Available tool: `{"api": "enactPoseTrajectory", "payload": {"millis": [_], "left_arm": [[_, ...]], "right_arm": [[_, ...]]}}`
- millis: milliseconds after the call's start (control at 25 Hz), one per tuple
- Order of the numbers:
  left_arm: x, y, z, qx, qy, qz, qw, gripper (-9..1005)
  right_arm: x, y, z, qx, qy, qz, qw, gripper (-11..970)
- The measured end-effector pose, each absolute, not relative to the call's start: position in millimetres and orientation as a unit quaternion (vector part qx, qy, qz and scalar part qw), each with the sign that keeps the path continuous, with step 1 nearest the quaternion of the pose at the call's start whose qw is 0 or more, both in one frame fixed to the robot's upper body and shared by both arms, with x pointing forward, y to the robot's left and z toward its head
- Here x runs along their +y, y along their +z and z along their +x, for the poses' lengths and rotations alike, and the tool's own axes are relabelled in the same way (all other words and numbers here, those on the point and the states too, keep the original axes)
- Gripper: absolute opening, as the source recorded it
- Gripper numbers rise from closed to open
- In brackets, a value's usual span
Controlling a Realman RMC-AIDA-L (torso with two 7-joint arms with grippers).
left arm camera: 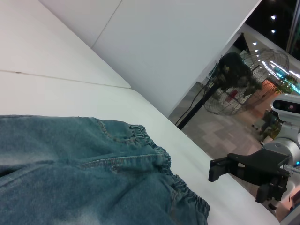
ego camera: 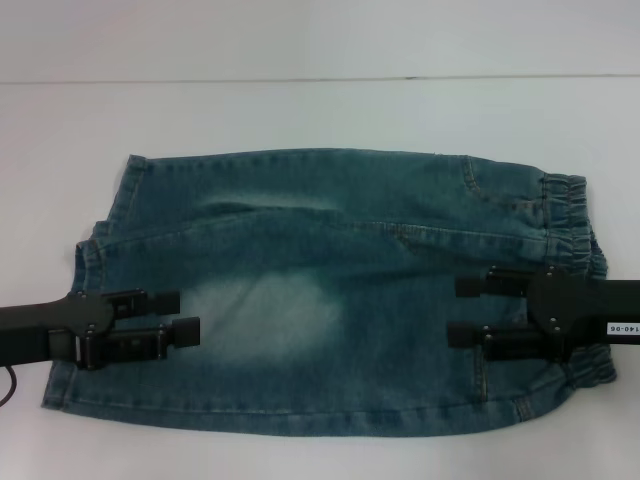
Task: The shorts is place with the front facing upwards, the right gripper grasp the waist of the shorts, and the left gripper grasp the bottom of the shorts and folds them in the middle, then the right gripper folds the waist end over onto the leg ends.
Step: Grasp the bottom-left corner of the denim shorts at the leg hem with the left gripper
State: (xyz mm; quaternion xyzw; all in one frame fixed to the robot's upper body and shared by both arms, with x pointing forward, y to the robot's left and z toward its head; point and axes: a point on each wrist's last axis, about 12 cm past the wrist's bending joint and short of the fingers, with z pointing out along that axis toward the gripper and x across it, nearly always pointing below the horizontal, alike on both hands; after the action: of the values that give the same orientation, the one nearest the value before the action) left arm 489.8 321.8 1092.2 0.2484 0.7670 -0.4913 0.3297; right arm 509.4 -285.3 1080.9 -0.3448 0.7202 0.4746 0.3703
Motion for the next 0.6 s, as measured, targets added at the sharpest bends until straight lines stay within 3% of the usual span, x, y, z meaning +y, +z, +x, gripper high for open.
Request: {"api": "enactPoseTrajectory", "payload": {"millis": [600], "left_arm": [[322.6,1092.9,490.2,0.769,-0.493,0.243,0.326,809]], "right_arm": [[-287.8,1080.8,508.7,0.721,0.473,-0.339,0.375,851]]}}
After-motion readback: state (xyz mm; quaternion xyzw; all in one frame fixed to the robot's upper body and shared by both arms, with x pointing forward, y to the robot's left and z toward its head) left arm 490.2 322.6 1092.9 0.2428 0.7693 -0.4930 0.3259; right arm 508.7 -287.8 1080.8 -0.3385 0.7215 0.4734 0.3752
